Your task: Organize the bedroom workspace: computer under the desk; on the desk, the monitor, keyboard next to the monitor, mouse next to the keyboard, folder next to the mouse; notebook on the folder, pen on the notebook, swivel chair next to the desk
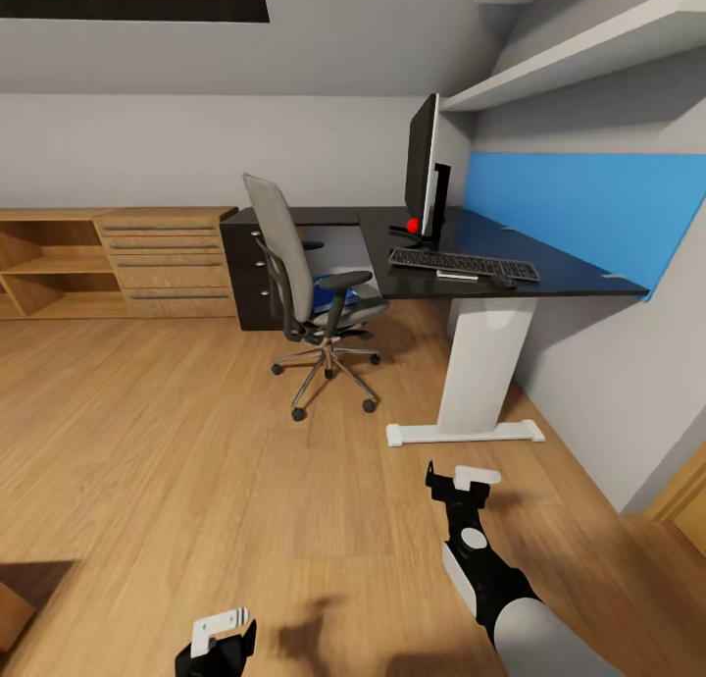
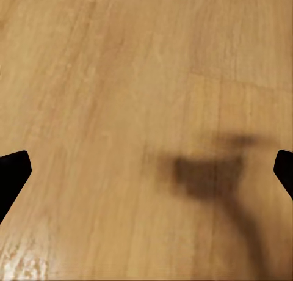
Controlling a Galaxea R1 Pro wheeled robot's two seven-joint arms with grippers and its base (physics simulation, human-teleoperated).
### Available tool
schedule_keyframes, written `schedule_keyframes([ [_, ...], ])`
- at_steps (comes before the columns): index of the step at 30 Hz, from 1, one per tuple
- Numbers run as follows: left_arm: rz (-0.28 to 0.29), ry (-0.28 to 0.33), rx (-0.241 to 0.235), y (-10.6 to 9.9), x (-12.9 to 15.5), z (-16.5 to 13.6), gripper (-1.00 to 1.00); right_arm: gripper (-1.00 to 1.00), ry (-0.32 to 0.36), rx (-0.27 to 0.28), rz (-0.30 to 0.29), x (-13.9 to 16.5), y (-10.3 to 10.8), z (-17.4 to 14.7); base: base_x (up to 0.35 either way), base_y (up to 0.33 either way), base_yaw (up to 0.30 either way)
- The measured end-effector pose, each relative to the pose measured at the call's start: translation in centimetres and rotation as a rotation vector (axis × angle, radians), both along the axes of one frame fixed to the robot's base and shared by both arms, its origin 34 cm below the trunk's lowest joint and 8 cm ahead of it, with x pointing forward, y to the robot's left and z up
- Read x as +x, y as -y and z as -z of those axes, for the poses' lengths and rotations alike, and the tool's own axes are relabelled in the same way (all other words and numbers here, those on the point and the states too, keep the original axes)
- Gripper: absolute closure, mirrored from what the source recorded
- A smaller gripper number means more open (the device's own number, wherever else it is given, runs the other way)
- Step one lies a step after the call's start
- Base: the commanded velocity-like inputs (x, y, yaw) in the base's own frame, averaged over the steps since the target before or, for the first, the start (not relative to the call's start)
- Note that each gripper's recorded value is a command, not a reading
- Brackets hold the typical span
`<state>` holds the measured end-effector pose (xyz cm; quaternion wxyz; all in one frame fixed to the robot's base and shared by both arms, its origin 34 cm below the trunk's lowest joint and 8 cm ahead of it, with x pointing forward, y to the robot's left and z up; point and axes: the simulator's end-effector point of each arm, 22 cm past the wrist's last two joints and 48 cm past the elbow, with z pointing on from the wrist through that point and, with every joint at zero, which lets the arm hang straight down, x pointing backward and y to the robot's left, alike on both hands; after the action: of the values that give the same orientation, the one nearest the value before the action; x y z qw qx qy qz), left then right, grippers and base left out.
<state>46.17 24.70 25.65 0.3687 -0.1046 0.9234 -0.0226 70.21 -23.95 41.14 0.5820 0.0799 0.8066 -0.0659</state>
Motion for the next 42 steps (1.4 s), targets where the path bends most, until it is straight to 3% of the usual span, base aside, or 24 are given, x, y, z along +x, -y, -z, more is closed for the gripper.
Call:
schedule_keyframes([
  [14, 0.000, -0.009, 0.002, -0.1, -0.3, 0.3, -1.00, -1.00, 0.036, 0.019, -0.015, 0.2, -0.9, -0.7, 0.050, 0.074, 0.000],
  [42, 0.001, -0.015, 0.002, 0.0, -0.5, 0.5, -1.00, -1.00, 0.031, 0.036, 0.001, 0.1, -1.2, -0.5, 0.190, 0.202, 0.000],
])
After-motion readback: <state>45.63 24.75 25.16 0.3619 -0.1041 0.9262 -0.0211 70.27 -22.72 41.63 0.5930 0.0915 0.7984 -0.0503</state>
